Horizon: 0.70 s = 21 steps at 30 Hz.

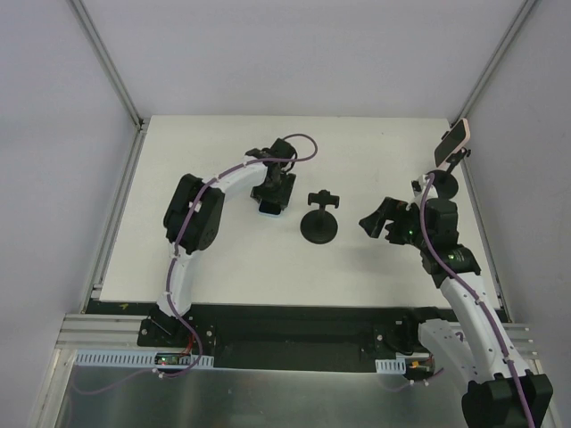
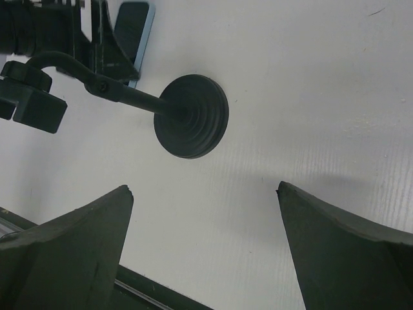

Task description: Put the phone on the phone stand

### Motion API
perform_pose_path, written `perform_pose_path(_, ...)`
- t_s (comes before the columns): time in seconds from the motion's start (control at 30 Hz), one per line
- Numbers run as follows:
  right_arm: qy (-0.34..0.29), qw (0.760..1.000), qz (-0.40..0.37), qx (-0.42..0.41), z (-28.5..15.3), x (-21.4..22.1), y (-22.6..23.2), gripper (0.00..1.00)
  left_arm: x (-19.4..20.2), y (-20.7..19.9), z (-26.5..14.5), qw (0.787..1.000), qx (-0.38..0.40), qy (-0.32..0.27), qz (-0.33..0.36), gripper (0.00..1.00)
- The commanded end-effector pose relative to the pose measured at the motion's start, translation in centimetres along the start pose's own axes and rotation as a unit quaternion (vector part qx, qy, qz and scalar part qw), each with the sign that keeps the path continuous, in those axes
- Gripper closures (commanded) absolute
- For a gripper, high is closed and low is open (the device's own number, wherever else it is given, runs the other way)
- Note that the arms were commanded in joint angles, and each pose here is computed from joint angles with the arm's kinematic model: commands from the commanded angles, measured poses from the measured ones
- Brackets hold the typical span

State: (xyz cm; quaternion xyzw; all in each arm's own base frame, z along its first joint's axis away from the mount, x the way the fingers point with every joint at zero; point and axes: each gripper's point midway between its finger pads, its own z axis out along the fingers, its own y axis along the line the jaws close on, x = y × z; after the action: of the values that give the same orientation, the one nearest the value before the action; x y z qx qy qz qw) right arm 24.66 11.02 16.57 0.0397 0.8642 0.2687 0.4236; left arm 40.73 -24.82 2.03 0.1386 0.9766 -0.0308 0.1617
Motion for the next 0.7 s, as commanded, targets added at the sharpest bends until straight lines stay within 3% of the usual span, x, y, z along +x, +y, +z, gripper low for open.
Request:
perform_pose_path(0.0,-0.009,1.0,0.004,-0.004,0.5,-0.5,0.0,0.03,8.7,2.3,-3.2,0.995,-0.059,0.074,-0.032,0.96)
perform_pose_path(0.07,-0.007,1.0,0.003,-0.009,0.6,-0.6,0.2,0.03,11.4,2.6,-3.2,0.993,-0.062,0.091,-0.037,0.91)
perform_pose_path(0.2,-0.01,1.0,-0.003,-0.008,0.5,-0.8,0.2,0.03,11.5,2.2,-4.4,0.996,-0.04,0.069,-0.034,0.43)
perform_pose_path(0.23,-0.01,1.0,-0.002,-0.007,0.5,-0.8,0.2,0.03,10.6,2.1,-4.4,0.997,-0.037,0.055,-0.033,0.26)
perform_pose_path(0.27,-0.011,1.0,-0.002,-0.008,0.4,-0.9,0.2,0.03,10.4,2.2,-4.1,0.997,-0.04,0.056,-0.031,0.22)
perform_pose_path(0.43,-0.012,1.0,-0.002,-0.008,0.1,-0.9,0.4,0.03,6.5,1.7,-3.5,0.998,-0.035,0.031,-0.035,0.14)
perform_pose_path(0.67,-0.015,1.0,-0.008,-0.003,-0.4,-0.9,0.3,0.03,5.3,1.5,-1.4,0.997,-0.029,0.051,-0.056,0.15)
